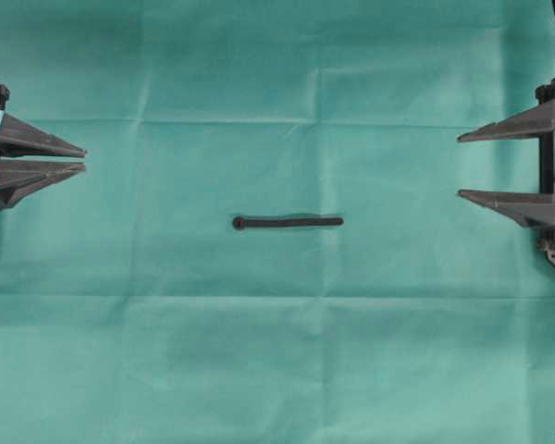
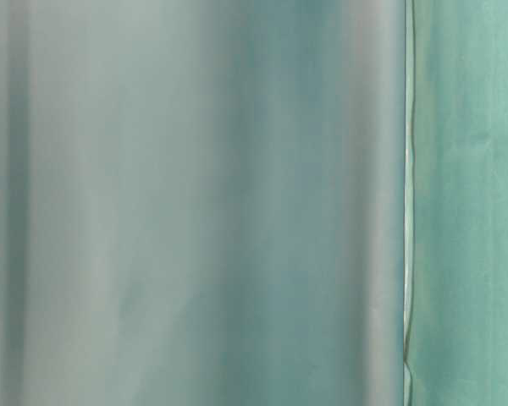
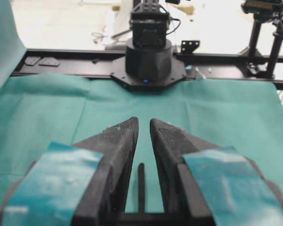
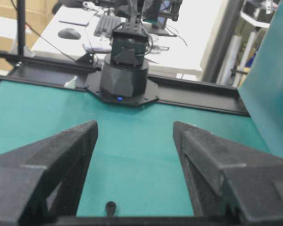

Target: Peel off the Velcro with your right arm.

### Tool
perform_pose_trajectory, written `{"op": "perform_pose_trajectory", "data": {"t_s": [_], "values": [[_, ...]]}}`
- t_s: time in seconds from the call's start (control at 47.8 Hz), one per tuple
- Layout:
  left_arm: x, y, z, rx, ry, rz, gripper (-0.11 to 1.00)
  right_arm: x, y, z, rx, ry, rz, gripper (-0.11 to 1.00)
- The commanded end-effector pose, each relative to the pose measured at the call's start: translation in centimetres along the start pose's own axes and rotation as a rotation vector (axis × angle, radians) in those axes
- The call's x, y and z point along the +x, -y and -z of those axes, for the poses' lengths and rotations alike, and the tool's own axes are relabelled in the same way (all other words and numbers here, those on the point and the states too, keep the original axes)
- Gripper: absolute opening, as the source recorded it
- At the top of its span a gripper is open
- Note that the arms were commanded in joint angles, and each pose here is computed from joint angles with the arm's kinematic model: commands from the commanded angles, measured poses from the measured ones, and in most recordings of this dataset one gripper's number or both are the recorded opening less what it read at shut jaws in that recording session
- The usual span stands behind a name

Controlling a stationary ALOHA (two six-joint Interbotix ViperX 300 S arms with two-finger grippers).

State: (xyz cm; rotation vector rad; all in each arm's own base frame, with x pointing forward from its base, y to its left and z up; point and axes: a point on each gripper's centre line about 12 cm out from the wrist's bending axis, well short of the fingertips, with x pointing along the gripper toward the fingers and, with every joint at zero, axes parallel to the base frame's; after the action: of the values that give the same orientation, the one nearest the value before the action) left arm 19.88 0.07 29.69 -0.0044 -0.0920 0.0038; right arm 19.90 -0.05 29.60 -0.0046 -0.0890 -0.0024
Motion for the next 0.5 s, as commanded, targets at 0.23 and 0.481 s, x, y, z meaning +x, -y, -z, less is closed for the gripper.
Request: {"op": "perform_pose_trajectory", "data": {"t_s": [0.23, 0.481], "values": [[-0.7, 0.3, 2.2, -0.010, -0.002, 0.014, 0.00, -1.1, 0.3, 0.5, 0.035, 0.023, 0.018, -0.07], [-0.6, 0.3, 2.3, -0.010, -0.002, 0.015, 0.01, -2.3, 0.6, 1.7, 0.086, 0.018, 0.033, -0.10]]}}
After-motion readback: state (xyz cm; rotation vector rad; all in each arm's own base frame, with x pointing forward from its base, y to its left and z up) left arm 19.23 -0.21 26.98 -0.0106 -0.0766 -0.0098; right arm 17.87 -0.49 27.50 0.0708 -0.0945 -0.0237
